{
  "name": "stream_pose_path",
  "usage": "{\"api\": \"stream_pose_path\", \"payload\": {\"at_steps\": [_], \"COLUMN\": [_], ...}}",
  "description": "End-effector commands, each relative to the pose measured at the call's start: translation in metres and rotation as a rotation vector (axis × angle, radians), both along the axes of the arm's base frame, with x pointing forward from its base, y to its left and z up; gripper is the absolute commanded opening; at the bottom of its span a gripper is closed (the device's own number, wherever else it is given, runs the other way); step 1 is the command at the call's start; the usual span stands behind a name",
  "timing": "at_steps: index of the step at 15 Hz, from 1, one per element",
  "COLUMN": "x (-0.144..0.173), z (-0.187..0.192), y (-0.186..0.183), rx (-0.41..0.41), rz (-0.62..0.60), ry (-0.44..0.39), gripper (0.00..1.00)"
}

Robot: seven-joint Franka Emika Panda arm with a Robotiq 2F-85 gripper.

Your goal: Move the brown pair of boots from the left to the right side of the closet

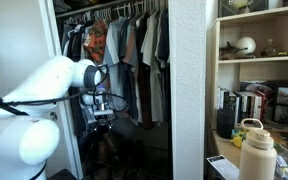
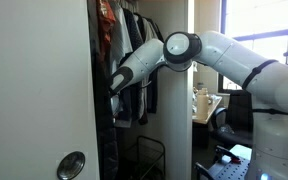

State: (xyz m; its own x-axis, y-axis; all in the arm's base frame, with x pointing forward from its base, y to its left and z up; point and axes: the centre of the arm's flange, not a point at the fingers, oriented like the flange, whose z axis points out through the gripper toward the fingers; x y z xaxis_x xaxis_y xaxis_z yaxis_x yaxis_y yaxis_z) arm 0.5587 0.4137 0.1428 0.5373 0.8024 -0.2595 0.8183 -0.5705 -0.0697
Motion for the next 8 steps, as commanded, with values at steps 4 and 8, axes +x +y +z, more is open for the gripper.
{"api": "stream_pose_path", "payload": {"at_steps": [4,8], "x": [0.003,0.001], "z": [-0.027,-0.030], "y": [0.044,0.063], "rx": [-0.002,0.025], "rz": [0.107,0.148], "ry": [-0.037,-0.050], "gripper": [1.00,1.00]}}
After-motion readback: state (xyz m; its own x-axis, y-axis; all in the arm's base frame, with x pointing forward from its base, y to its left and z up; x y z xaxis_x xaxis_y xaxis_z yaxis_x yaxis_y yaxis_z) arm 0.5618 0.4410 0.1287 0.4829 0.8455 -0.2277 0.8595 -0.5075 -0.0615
